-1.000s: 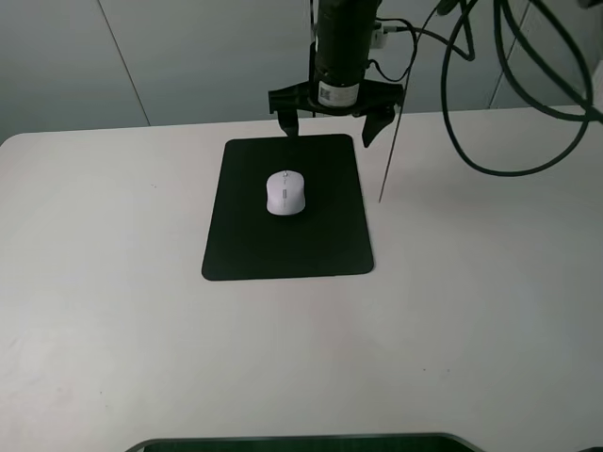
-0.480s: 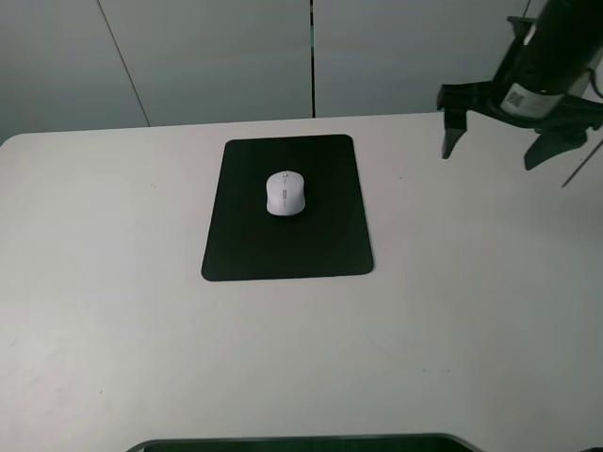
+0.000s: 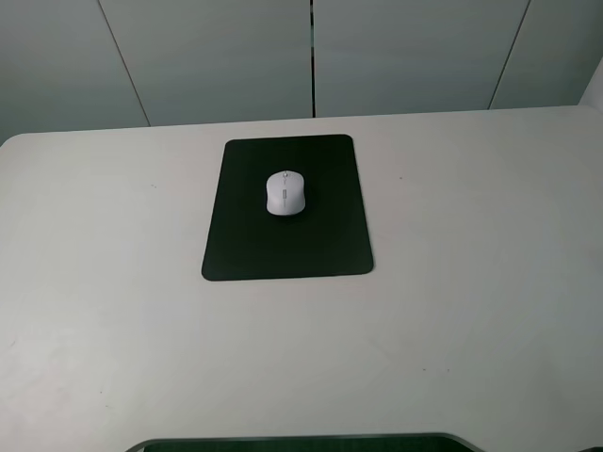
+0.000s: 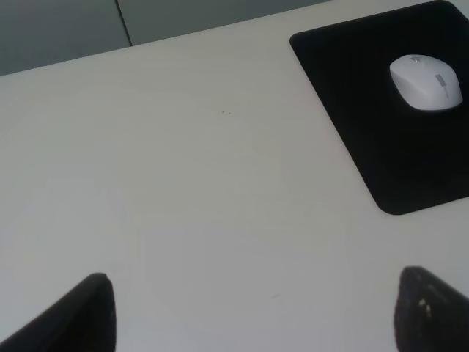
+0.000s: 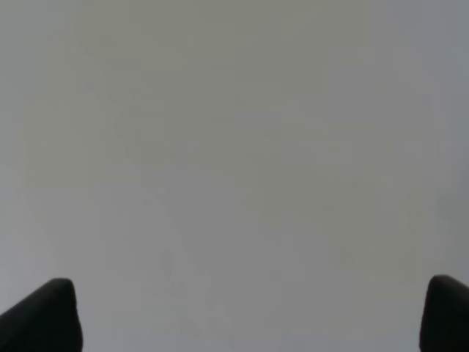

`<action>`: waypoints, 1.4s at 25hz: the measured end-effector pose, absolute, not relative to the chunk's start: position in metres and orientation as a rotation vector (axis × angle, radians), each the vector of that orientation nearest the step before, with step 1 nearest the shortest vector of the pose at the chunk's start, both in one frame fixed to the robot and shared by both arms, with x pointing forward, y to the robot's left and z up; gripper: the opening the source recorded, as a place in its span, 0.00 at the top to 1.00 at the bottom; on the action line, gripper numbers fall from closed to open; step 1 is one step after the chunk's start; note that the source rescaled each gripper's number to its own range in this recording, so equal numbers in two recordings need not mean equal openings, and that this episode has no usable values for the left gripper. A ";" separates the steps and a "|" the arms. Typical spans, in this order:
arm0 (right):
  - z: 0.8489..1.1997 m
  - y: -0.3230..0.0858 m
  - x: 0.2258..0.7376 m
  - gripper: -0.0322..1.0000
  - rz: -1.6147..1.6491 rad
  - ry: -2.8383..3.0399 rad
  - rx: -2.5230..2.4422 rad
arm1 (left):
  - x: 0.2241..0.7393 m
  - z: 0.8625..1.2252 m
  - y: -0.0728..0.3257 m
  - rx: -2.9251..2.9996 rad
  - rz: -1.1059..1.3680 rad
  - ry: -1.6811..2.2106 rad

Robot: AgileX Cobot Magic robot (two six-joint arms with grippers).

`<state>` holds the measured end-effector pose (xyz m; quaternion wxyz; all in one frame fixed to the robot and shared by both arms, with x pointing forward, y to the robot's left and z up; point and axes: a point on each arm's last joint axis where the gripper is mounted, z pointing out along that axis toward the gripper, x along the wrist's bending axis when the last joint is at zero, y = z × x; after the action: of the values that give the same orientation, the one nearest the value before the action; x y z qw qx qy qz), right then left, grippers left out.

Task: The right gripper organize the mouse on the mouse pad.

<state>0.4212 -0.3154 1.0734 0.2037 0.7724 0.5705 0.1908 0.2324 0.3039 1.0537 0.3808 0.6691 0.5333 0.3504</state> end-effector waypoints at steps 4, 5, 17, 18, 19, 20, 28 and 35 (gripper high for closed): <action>1.090 -0.305 0.380 0.00 0.627 1.648 1.994 | 0.232 1.054 0.304 1.708 0.894 1.361; 1.094 -0.303 0.369 0.00 0.654 1.659 1.951 | 0.232 1.054 0.304 1.708 0.894 1.361; 1.073 -0.300 0.275 0.00 0.868 1.665 1.666 | 0.232 1.054 0.304 1.708 0.894 1.361; 1.069 -0.300 0.269 0.00 0.883 1.655 1.651 | 0.232 1.054 0.304 1.708 0.894 1.361; 1.066 -0.300 0.265 0.00 0.909 1.644 1.639 | 0.232 1.054 0.304 1.708 0.894 1.361; 1.065 -0.300 0.260 0.00 0.938 1.628 1.624 | 0.232 1.054 0.304 1.708 0.894 1.361; 1.059 -0.302 0.231 0.00 1.017 1.561 1.545 | 0.232 1.054 0.304 1.708 0.894 1.361; 1.053 -0.301 0.231 0.00 0.994 1.606 1.548 | 0.232 1.054 0.304 1.708 0.894 1.361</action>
<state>0.2314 -0.3005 1.0529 0.3426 0.5956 0.6177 0.3825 0.2324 0.3039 1.0537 0.3808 0.6691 0.5333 0.3504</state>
